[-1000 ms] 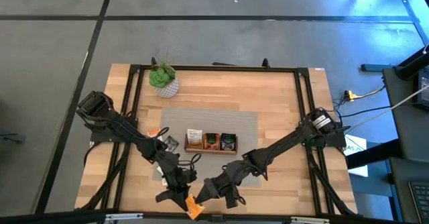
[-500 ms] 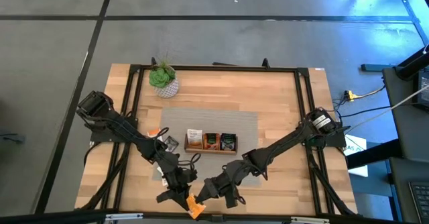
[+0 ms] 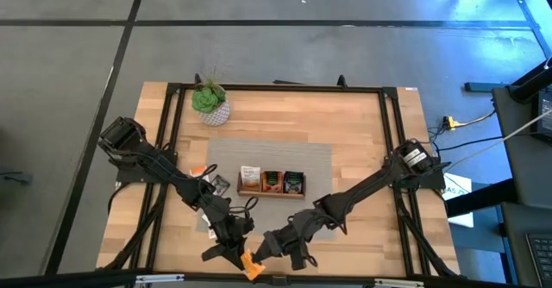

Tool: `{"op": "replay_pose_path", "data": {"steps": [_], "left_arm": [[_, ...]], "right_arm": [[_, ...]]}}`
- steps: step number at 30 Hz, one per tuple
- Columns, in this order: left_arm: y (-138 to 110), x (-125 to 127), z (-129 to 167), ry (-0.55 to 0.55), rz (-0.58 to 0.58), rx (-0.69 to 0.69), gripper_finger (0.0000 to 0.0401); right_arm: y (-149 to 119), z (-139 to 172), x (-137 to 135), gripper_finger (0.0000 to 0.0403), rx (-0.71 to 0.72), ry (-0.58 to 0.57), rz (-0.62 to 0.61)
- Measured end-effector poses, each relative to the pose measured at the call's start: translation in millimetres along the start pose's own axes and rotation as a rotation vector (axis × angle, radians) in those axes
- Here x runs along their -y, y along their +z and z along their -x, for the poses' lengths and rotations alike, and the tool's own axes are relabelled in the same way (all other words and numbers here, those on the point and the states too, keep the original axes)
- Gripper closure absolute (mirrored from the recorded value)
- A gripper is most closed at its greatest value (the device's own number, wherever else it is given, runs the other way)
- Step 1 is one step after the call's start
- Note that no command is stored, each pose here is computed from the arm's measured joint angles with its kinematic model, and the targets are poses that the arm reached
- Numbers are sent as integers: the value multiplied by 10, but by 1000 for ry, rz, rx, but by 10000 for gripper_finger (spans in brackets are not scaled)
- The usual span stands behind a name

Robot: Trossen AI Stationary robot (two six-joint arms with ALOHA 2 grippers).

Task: Pick & Place Tea
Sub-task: Put the orange tea bag into the middle section of the wooden organizer

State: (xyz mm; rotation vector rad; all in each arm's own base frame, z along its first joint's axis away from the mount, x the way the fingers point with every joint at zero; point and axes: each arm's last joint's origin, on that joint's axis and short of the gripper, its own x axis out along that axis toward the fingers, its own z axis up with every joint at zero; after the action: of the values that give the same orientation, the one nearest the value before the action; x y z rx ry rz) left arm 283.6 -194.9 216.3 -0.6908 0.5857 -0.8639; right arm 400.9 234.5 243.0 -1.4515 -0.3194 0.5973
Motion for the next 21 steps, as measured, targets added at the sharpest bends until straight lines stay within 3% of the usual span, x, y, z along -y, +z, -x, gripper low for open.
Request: {"op": "replay_pose_path", "data": {"steps": [7, 12, 18, 21], "left_arm": [[8, -8, 1, 24, 31, 25, 319], [28, -28, 9, 52, -10, 51, 280], [12, 2, 67, 45, -59, 41, 267], [-63, -54, 161, 139, -41, 57, 268]], "right_arm": [[49, -4, -16, 399, -25, 8, 7], [78, -5, -21, 399, -22, 10, -6], [120, -6, -66, 399, -20, 51, -145], [168, -6, -99, 399, -39, 76, -227]]}}
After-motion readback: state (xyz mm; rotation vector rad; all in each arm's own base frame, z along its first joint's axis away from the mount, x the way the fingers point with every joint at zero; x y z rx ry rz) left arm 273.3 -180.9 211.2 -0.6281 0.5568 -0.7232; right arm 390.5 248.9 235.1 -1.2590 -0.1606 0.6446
